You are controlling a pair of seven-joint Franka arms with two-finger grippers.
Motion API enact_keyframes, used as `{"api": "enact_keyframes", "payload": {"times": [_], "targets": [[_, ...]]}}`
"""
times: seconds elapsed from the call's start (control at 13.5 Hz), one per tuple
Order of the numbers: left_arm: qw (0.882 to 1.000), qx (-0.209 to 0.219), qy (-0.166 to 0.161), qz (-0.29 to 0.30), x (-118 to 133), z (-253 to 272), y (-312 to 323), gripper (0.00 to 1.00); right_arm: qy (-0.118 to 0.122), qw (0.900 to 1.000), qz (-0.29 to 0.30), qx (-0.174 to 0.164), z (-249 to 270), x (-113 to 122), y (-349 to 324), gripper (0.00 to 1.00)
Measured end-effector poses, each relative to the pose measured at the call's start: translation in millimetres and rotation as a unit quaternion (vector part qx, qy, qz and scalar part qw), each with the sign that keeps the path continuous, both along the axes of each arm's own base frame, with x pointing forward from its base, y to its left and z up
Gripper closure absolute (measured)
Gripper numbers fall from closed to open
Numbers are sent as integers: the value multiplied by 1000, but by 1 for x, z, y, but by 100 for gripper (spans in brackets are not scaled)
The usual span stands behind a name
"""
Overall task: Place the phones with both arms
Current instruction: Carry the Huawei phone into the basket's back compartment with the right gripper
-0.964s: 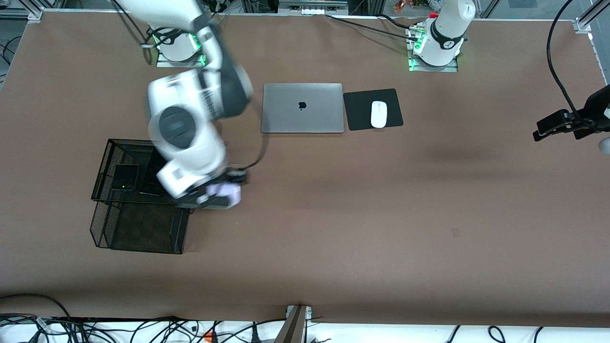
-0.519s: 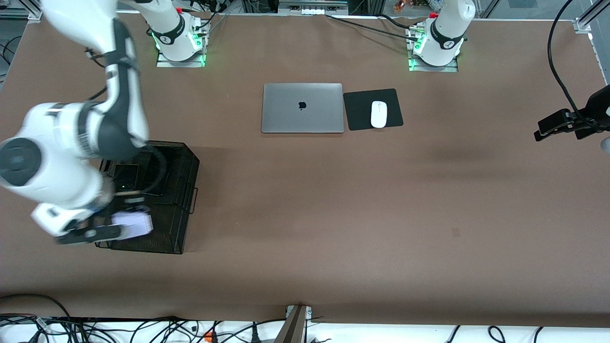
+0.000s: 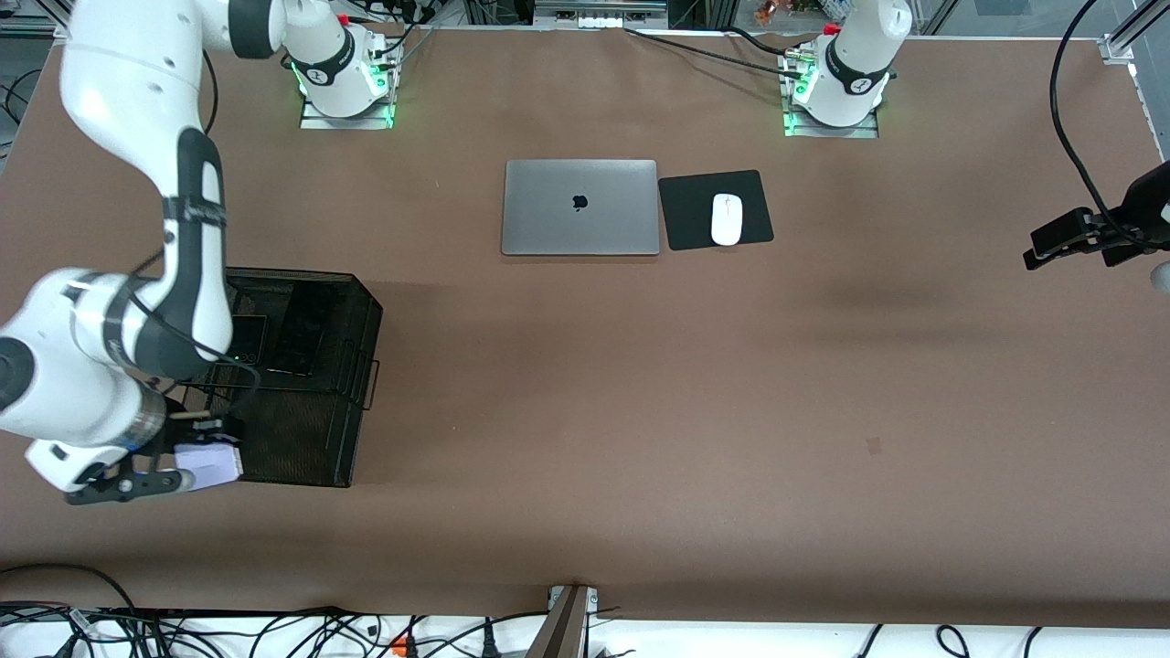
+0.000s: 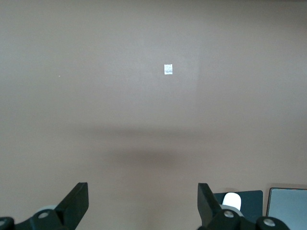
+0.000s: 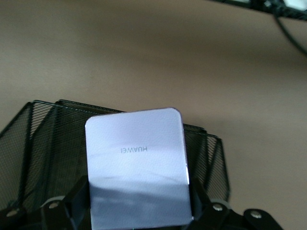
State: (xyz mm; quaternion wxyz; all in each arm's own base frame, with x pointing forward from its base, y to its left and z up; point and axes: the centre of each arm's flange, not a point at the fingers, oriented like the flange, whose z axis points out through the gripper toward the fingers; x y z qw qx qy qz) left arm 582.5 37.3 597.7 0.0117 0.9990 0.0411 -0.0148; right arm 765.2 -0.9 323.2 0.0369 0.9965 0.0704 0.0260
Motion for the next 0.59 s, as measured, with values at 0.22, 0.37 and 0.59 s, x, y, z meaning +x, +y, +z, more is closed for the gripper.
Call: {"api": "enact_keyframes", "payload": {"times": [0.22,0.37,0.59], "targets": [[1000,0,1,0,0,0,0,0,14,1000,-16,16,-38,0,4,13],[1000,0,1,0,0,0,-1,0,21,999,-32,18,-50,0,8,13],[1000,0,2,-2,0,0,-2,0,29,998,-59,21,-56,-3,12,13]]}}
